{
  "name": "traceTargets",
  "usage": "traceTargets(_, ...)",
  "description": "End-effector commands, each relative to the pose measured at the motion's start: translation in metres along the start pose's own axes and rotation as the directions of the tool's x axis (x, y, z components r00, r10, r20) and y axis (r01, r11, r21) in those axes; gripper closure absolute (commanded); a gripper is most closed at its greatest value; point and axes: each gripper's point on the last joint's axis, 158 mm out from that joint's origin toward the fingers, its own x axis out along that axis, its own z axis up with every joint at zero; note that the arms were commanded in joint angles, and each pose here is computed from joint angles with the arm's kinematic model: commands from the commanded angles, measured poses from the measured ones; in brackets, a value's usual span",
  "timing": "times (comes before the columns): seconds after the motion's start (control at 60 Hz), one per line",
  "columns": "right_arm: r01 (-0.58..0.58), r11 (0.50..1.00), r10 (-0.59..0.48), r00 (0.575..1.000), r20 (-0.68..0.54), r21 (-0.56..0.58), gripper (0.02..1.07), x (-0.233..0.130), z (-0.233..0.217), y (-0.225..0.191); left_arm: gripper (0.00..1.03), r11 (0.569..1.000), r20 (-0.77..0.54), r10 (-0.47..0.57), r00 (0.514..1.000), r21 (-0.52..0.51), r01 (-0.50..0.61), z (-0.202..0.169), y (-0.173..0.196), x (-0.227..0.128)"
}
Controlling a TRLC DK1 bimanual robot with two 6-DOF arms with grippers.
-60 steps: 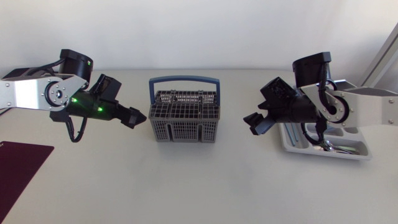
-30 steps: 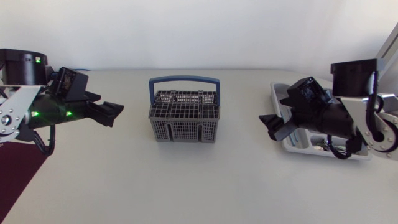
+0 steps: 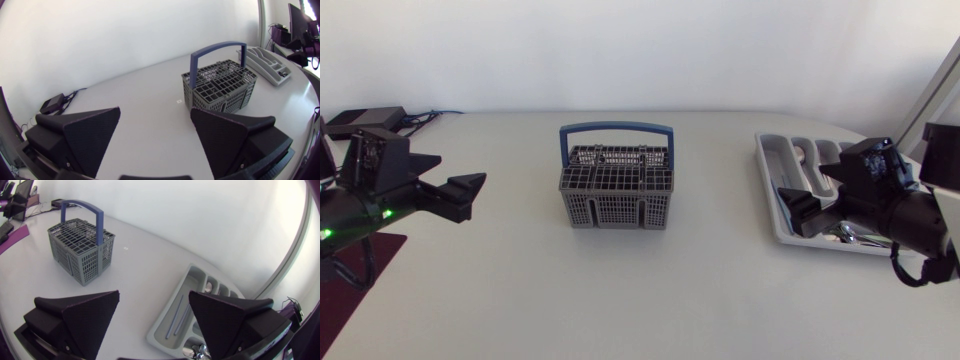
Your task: Transfer all utensils from the basket to the drawer tray.
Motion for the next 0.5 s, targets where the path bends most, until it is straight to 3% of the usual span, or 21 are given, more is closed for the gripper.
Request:
traceTargets(0.0, 0.041, 0.998, -0.042, 0.999, 0.035, 0.048, 0.07, -0.009, -0.003, -0.008, 0.05, 1.000, 0.006, 0.016, 1.000, 0.007, -0.016, -0.012, -0.001, -0.007)
traceTargets(0.15, 0.090, 0.995, -0.094, 0.992, 0.088, 0.051, 0.07, -0.027, -0.005, -0.013, 0.05, 0.996, 0.138, 0.082, 0.987, -0.038, -0.078, 0.000, 0.007, -0.029)
traceTargets(0.317, 0.154, 0.986, -0.162, 0.979, 0.127, 0.071, 0.07, -0.044, -0.015, -0.018, 0.05, 0.984, 0.156, 0.128, 0.979, -0.141, -0.106, -0.010, 0.015, -0.037)
traceTargets(0.483, 0.202, 0.971, -0.222, 0.959, 0.174, 0.128, 0.07, -0.059, -0.022, -0.021, 0.05, 0.983, 0.201, 0.148, 0.968, -0.137, -0.122, -0.013, 0.013, -0.046)
